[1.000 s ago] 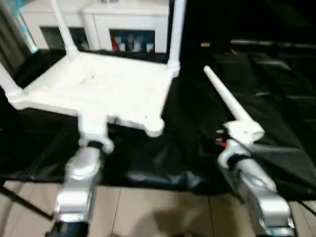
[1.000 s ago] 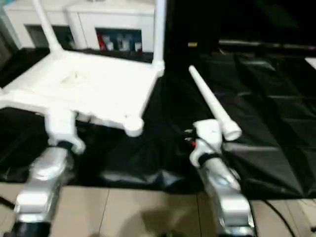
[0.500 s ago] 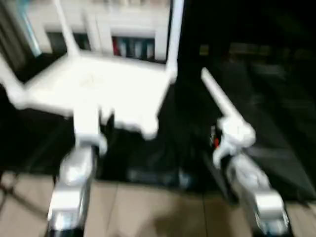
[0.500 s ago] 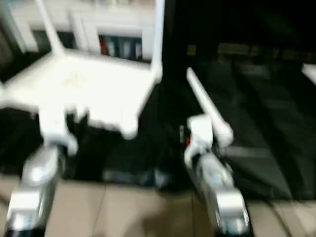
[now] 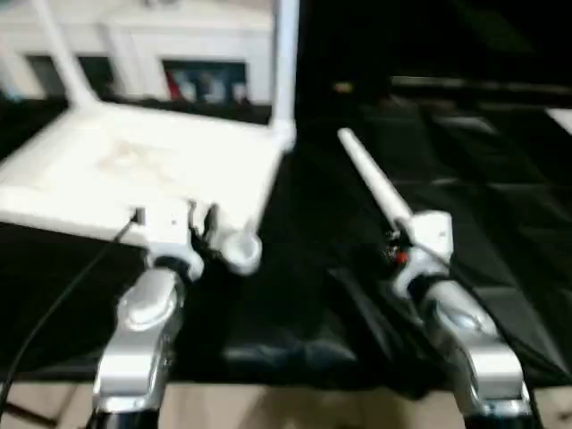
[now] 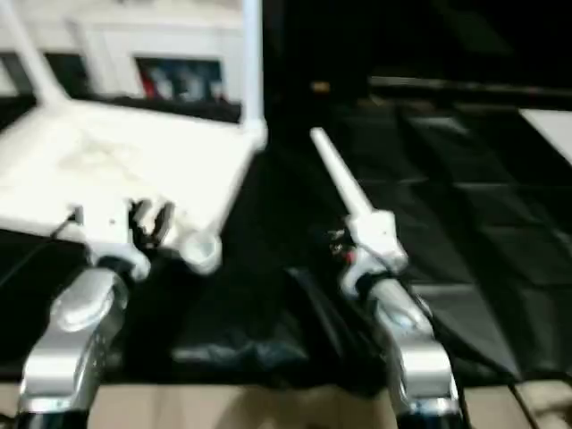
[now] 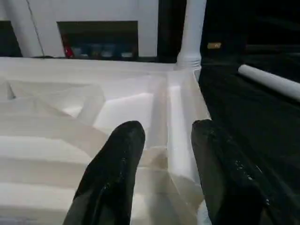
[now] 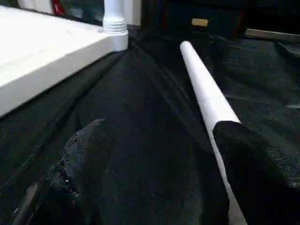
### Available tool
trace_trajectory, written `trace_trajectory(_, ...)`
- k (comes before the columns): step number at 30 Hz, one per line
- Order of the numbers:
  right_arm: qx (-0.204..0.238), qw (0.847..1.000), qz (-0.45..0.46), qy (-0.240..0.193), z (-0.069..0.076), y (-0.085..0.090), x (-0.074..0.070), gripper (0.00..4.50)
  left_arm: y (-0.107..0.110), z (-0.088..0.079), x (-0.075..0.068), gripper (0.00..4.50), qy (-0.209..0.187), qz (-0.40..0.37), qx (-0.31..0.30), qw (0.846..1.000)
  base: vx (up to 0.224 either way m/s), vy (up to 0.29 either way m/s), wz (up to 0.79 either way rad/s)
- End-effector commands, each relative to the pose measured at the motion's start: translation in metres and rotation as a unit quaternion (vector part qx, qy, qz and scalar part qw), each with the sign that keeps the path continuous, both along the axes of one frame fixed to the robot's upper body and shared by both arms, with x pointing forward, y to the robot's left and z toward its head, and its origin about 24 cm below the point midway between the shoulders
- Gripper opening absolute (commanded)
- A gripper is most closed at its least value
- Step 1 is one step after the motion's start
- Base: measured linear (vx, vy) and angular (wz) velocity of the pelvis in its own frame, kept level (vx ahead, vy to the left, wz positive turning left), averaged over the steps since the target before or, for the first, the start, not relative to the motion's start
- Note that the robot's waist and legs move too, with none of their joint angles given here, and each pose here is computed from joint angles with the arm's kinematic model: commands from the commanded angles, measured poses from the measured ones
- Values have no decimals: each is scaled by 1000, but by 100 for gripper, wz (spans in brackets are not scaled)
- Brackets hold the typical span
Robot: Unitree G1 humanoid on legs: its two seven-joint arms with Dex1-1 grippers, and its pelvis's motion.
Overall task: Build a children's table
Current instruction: Move to table, then pick table leg
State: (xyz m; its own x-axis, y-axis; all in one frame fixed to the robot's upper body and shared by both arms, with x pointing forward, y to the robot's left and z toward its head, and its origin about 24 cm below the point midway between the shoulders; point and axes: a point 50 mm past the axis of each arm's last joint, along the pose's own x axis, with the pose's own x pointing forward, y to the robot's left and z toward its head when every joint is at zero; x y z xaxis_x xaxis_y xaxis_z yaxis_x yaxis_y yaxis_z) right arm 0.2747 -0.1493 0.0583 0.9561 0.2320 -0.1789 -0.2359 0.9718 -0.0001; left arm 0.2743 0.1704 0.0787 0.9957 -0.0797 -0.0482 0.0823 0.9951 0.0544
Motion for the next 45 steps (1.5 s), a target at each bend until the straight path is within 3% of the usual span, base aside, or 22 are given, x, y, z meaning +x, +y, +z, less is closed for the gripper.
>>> trace_trajectory(1,15,999,20,30,5,2,2,377,2,3,0,203,-2,-2,0,1000,-83,8,-1)
trace_trajectory(2,46,997,43,36,7,3,2,377,2,4,0,203,-2,-8,0,1000,-83,8,-1)
trace_trajectory(3,46,998,34,33,10,-2,6,406,1,6,1,212,-8,-17,-1,1000,-94,16,7)
trace_trajectory(4,44,998,24,29,12,-6,10,406,0,8,3,212,-13,-23,0,1000,-88,3,11)
trace_trajectory(7,19,999,3,33,16,-19,20,430,-3,11,6,212,-14,-48,8,999,-72,2,11)
trace_trajectory(9,-23,998,-27,52,21,-35,45,442,-10,15,9,212,-10,-100,23,995,-63,1,6)
trace_trajectory(10,-23,998,-27,52,21,-35,45,442,-10,15,9,212,-10,-100,23,995,-62,-2,-6)
trace_trajectory(15,-73,992,-51,85,31,-54,78,442,-16,18,11,212,1,-149,34,988,-12,0,-1)
trace_trajectory(16,-87,991,-55,91,36,-59,91,442,-17,20,12,212,6,-170,40,985,0,0,0)
trace_trajectory(20,-101,988,-57,105,41,-64,105,442,-20,24,11,212,12,-213,45,976,0,0,0)
trace_trajectory(22,-164,974,-72,140,43,-67,113,448,-26,28,4,229,26,-284,45,957,0,0,0)
trace_trajectory(23,-165,972,-58,160,47,-65,120,450,-31,33,-10,240,45,-368,46,928,0,0,0)
trace_trajectory(26,-136,973,-41,182,51,-60,124,450,-32,39,-22,277,60,-423,49,903,0,0,0)
trace_trajectory(32,-128,965,-28,229,45,-59,122,450,-30,46,-36,317,87,-463,56,880,0,0,0)
trace_trajectory(33,-115,963,-25,242,43,-58,121,431,-30,47,-40,326,94,-473,58,874,0,0,0)
trace_trajectory(35,-130,954,-33,267,40,-62,118,413,-29,50,-45,348,106,-486,55,866,0,0,0)
trace_trajectory(37,-149,947,-38,282,38,-65,116,401,-30,51,-46,360,110,-489,54,863,0,0,0)
trace_trajectory(45,-135,940,-31,310,34,-67,111,322,-27,54,-44,440,114,-485,59,865,0,0,0)
